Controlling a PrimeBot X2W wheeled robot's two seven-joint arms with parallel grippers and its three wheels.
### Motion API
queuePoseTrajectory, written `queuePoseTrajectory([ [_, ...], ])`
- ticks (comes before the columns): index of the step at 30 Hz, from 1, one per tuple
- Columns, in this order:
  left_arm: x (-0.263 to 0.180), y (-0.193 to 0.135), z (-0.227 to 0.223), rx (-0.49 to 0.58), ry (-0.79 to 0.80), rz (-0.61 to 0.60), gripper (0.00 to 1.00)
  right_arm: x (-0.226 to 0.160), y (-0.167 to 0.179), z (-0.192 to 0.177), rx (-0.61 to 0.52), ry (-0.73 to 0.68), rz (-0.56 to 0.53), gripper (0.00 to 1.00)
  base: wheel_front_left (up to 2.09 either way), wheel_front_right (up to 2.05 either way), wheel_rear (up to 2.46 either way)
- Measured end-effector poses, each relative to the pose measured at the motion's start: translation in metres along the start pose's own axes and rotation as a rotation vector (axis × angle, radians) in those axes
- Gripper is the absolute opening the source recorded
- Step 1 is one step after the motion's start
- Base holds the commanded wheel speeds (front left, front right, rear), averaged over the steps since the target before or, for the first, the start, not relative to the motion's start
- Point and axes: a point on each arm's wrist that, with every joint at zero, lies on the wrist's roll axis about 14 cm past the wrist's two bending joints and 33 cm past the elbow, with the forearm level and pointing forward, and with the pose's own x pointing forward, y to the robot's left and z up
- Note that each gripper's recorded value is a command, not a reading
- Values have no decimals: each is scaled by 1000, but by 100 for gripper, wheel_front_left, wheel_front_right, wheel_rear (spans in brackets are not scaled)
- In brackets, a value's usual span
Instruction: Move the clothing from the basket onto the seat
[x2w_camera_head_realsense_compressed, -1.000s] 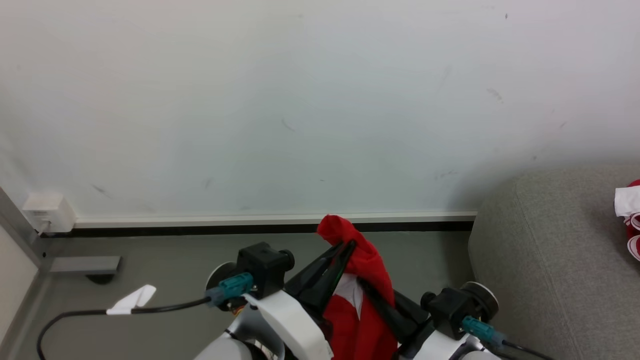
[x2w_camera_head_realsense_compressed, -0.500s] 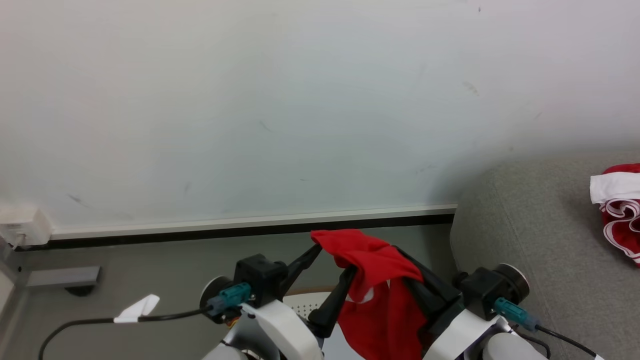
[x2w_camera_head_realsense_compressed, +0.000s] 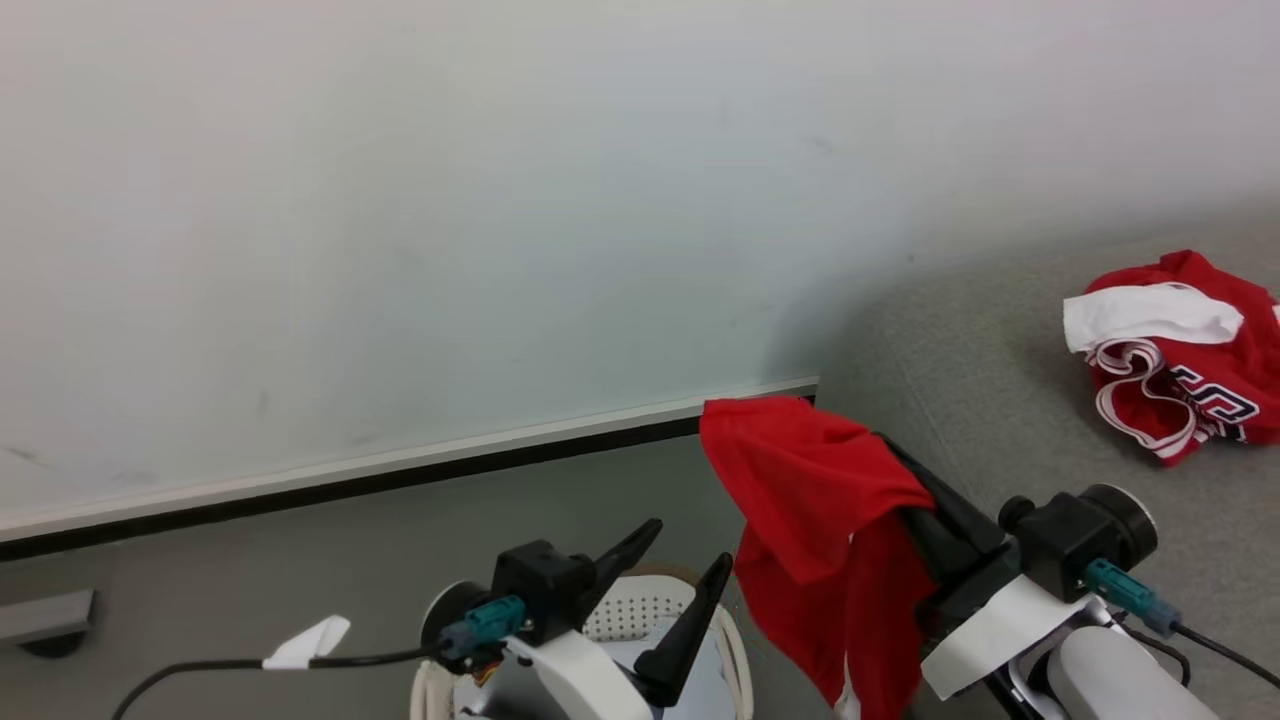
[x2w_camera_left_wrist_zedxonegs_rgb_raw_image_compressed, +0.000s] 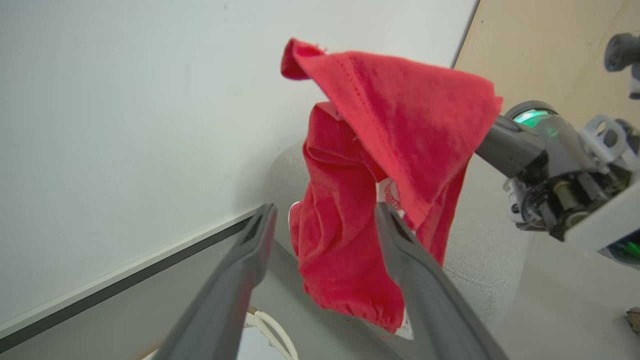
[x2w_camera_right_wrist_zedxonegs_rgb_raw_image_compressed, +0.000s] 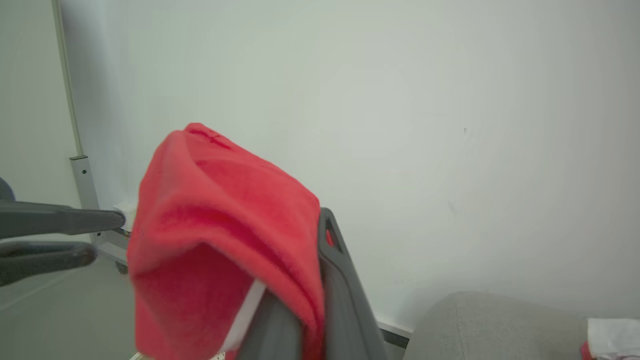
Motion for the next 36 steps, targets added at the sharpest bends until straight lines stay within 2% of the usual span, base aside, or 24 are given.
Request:
queuePoseTrajectory([
  [12,26,-39,-12,-22,19,-143,100,-43,-59,14,-47,-21,-191,0,0,0,0],
  [21,35,-48,-16,-39,22,-182,100,-56,-73,10,-44,-8,-245,0,0,0,0],
  [28,47,-38,-11,-36,0,-190,100,-45,-101,11,-58,-10,-302,0,0,0,0],
  [32,59,-18,-14,-31,-2,-187,100,-19,-135,26,-114,-36,-335,0,0,0,0],
  [36,72,8,-20,-47,-9,-169,100,10,-183,49,-226,-43,-379,0,0,0,0],
])
